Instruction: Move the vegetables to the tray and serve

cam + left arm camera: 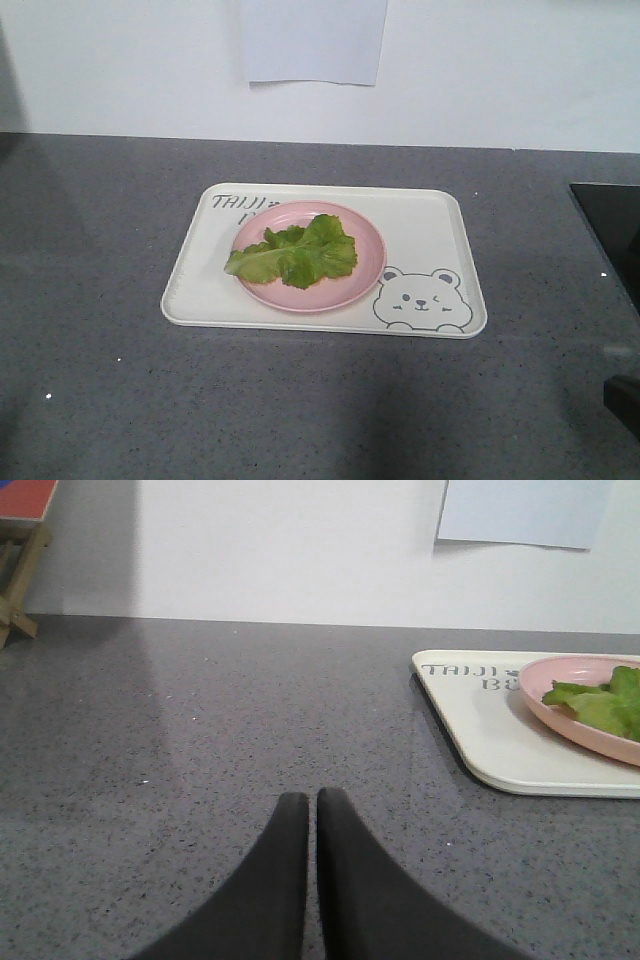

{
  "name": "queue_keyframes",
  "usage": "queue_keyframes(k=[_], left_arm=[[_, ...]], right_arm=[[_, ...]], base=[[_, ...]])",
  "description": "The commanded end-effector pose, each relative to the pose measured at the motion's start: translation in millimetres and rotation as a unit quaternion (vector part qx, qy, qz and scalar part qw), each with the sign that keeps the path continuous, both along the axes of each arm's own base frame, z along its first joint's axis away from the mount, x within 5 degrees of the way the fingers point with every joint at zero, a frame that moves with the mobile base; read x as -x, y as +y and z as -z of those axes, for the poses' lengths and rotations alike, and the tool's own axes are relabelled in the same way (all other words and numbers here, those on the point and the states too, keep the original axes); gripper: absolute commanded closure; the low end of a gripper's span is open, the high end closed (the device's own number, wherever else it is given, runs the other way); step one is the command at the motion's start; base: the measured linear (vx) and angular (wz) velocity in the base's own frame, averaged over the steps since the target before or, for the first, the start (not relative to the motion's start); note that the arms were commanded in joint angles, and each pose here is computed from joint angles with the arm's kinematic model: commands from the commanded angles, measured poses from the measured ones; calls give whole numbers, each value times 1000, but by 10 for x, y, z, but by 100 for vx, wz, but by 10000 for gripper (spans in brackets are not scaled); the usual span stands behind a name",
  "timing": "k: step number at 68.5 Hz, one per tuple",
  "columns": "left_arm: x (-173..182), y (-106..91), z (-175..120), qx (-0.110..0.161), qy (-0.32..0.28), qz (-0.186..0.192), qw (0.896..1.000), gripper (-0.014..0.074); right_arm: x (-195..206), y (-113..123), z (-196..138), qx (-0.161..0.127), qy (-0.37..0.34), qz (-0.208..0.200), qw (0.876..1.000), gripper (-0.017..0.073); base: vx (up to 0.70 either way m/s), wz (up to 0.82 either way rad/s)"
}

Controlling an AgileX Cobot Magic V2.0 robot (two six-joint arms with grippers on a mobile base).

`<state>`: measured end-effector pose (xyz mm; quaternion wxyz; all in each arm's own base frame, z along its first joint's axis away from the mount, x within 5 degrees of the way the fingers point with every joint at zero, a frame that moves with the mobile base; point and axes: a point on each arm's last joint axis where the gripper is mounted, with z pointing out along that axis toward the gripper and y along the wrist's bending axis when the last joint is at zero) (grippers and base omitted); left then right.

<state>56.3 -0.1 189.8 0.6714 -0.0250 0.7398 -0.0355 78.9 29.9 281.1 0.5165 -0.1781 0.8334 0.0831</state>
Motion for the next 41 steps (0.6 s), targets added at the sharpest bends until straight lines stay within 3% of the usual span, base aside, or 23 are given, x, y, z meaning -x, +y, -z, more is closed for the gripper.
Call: queue_keyframes(k=[1,41], left_arm=[[-1,-10,3,6,-31,5,1000,599],[-1,-10,3,6,-31,5,1000,599]], right_arm=[[-34,-4,-127,-8,-38,7,999,565],[-34,-4,-126,-8,-37,7,999,565]], base=[[0,0],[0,0]])
